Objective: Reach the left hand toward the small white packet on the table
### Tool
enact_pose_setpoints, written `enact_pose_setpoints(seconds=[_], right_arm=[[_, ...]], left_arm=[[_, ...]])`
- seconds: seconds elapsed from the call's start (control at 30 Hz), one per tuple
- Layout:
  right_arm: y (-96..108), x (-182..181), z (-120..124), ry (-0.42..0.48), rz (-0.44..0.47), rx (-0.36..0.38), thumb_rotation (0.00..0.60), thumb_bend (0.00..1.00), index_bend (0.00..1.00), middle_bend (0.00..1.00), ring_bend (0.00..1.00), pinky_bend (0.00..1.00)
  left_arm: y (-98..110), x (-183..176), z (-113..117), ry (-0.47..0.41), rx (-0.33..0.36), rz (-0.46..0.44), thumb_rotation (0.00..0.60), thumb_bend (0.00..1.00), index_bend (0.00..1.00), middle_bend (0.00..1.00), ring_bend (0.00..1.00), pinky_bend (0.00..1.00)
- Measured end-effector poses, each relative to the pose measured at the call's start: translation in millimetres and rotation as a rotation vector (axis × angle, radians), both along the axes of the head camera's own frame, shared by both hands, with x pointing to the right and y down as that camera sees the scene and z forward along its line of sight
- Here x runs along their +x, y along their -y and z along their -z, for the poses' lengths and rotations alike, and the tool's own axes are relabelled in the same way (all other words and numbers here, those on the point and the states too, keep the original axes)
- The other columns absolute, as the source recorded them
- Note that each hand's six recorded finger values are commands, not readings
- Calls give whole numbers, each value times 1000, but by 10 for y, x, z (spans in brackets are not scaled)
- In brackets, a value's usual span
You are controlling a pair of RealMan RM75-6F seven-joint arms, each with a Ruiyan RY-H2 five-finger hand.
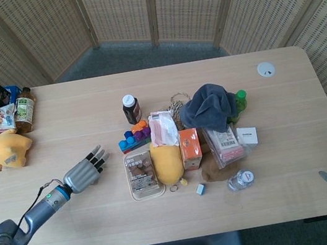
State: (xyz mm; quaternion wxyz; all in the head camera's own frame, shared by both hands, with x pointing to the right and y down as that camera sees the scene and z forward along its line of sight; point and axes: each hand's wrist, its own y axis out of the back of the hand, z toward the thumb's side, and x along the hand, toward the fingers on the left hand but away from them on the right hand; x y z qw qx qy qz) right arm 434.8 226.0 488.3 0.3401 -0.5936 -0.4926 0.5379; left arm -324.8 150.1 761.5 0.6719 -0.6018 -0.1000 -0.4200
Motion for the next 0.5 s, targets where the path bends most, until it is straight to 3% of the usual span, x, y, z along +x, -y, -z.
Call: enact_pose_setpoints(seconds=[0.17,0.5], right_arm=[[-1,-11,-6,5,2,-3,600,0,0,0,0,0],[-1,-12,14,8,1,3,600,0,0,0,0,0]], left_arm=[[87,9,116,-35,26,12,600,0,791,0,0,0],[240,33,356,-72,70,6,600,0,794,0,0,0]])
